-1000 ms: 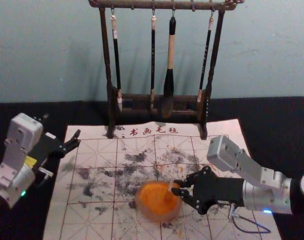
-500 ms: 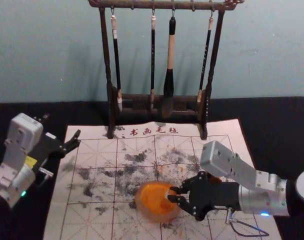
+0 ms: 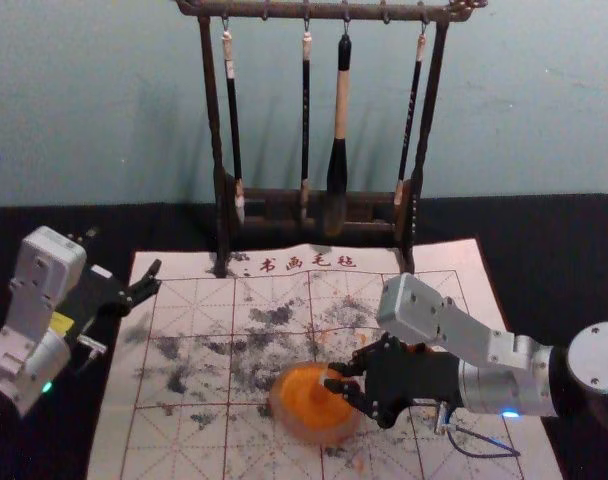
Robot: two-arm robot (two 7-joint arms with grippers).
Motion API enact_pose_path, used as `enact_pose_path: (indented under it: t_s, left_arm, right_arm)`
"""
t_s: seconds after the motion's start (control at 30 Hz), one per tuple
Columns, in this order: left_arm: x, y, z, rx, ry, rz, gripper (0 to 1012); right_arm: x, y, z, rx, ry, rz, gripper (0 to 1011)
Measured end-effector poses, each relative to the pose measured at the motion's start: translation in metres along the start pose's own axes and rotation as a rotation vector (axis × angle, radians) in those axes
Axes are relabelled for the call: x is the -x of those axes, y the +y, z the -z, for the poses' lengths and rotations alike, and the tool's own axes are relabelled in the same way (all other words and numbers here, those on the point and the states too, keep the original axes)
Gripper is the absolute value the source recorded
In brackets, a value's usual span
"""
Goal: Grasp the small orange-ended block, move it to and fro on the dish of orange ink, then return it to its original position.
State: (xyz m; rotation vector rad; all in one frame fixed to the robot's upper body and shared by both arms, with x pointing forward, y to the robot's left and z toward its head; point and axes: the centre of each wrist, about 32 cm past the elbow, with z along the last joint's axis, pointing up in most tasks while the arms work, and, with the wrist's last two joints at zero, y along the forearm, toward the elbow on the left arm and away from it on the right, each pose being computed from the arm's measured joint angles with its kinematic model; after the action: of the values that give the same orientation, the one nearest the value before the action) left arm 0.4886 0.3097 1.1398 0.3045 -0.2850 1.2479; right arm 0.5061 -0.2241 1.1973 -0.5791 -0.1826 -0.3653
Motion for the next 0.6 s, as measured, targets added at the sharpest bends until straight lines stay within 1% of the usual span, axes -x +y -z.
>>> enact_pose_path:
  t_s: [0.2, 0.33, 0.53, 0.6]
  left_arm:
    - [0.0000, 0.0000, 0.0000, 0.000, 0.000, 0.000, 1001]
    - [0.0000, 0.0000, 0.0000, 0.000, 0.000, 0.000, 1001]
    - [0.0000, 0.0000, 0.0000, 0.000, 0.000, 0.000, 1001]
    - [0.0000, 0.0000, 0.0000, 0.000, 0.000, 0.000, 1001]
  right_arm:
    - [-0.0059, 0.0029, -0.0006, 0.016, -0.003, 0.019, 87]
    - [-0.0078, 0.0028, -0.0002, 0.021, 0.001, 0.026, 87]
    - [-0.0098, -0.0018, 0.0008, 0.027, 0.007, 0.038, 87]
    - [-0.0092, -0.0067, 0.0006, 0.027, 0.009, 0.042, 87]
